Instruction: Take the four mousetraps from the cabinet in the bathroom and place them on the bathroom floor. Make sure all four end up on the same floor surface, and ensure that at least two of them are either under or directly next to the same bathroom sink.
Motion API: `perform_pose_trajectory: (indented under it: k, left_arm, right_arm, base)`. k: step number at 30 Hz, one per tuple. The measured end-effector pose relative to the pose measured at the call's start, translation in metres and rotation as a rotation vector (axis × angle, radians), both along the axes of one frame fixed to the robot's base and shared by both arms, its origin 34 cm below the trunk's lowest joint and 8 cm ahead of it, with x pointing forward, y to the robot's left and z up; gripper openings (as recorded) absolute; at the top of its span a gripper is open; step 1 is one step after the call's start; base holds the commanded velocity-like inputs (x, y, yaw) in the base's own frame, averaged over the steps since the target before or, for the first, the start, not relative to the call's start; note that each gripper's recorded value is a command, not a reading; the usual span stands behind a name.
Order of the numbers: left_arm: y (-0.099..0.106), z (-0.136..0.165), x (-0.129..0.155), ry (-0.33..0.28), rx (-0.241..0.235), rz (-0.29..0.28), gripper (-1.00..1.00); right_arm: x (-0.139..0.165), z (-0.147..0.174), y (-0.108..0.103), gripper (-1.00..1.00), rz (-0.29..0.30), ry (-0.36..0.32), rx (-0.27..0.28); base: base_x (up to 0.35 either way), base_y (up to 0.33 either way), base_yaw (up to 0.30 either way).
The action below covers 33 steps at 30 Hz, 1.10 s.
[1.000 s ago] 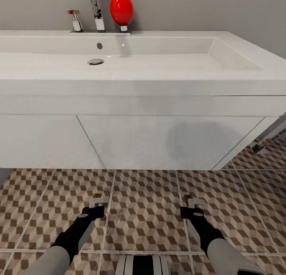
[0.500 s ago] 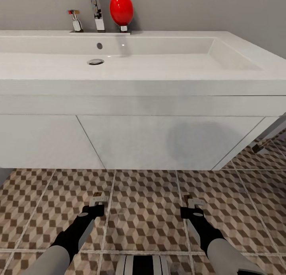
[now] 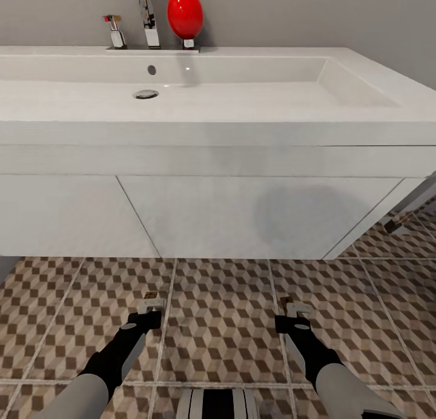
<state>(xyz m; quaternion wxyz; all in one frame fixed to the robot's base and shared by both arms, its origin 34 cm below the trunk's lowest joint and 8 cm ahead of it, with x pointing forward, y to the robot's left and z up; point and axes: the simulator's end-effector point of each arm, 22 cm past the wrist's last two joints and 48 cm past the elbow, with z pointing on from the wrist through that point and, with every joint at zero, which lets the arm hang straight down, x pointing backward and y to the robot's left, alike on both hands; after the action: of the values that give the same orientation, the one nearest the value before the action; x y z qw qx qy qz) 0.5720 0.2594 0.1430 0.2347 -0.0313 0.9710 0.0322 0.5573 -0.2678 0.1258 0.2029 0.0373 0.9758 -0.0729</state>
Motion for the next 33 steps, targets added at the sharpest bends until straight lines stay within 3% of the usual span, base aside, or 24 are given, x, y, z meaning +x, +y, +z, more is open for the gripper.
perform_pose_trajectory:
  k: [13,26,33]
  left_arm:
    - [-0.022,-0.016,-0.013,0.041,-0.028,-0.009,-1.0]
    - [-0.023,-0.041,-0.032,0.089,-0.028,-0.01,-1.0]
    - [-0.022,-0.039,-0.028,0.077,-0.028,-0.007,-1.0]
  right_arm:
    - [-0.011,-0.014,-0.001,-1.0,0.0,0.029,-0.001]
    - [-0.031,-0.04,0.001,-1.0,0.003,0.082,0.003]
    - [-0.025,-0.037,0.001,-1.0,0.009,0.068,0.003]
  base:
    - [0.0,0.0,0.0]
    - [0.0,0.0,0.0]
    - [0.0,0.0,0.0]
